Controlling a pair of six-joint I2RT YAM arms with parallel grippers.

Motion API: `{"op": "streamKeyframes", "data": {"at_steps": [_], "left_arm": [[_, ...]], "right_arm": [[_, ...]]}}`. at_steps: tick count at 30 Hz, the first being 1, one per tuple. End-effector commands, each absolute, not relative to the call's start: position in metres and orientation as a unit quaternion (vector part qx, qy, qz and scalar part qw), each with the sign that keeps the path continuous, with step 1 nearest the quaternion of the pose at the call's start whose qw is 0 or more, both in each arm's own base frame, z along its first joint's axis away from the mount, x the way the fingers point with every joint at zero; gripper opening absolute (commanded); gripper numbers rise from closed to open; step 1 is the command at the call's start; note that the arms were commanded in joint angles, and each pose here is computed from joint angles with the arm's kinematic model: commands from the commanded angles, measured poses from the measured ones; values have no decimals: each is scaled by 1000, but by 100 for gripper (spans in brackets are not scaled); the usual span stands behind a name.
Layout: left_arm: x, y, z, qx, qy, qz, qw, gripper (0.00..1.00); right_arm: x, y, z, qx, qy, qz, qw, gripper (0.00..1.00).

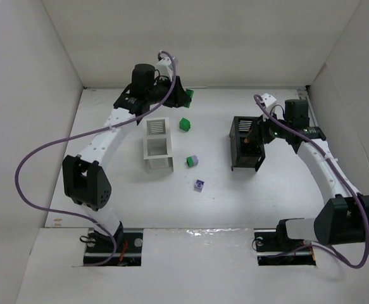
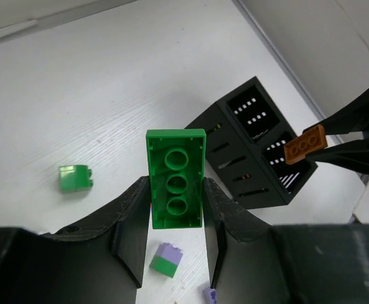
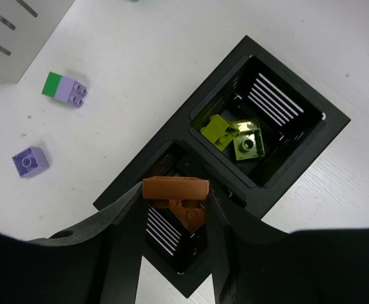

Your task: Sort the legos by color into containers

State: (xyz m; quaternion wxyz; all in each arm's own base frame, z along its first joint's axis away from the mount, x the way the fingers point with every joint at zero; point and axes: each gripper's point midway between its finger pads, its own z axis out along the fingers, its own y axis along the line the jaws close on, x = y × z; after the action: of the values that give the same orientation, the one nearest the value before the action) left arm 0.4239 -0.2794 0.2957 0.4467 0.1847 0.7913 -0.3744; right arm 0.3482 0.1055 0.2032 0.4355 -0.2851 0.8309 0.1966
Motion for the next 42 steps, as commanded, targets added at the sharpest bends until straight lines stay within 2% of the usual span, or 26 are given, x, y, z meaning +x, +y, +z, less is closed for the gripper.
{"op": "streamKeyframes", "data": {"at_steps": [1, 3, 4, 5, 7, 15, 25, 36, 40, 42], "left_arm": [[416, -257, 310, 195, 789, -342, 472, 0], [414, -245, 309, 189, 794, -327, 477, 0], [410, -239, 305, 189, 798, -321, 474, 0], [407, -235, 301, 189, 803, -314, 470, 0], [403, -229, 290, 191, 812, -306, 460, 0], [386, -186, 262, 163, 849, -244, 439, 0], [405, -176, 213, 145, 881, -225, 391, 0], [428, -159, 177, 102, 905, -173, 375, 3], [429, -153, 173, 95, 910, -165, 367, 12], [425, -150, 167, 97, 915, -158, 359, 25]], "right_arm": [[352, 104, 208, -291, 825, 184, 448, 52], [348, 108, 211, -301, 820, 187, 449, 71], [345, 108, 210, -301, 820, 187, 449, 87], [346, 107, 210, -300, 821, 183, 449, 94], [344, 108, 221, -305, 809, 182, 468, 99], [341, 122, 267, -312, 753, 198, 544, 99], [347, 138, 259, -319, 760, 225, 519, 99], [348, 141, 250, -320, 768, 237, 501, 99], [349, 142, 252, -325, 765, 238, 502, 99], [349, 142, 252, -326, 765, 238, 502, 99]]}}
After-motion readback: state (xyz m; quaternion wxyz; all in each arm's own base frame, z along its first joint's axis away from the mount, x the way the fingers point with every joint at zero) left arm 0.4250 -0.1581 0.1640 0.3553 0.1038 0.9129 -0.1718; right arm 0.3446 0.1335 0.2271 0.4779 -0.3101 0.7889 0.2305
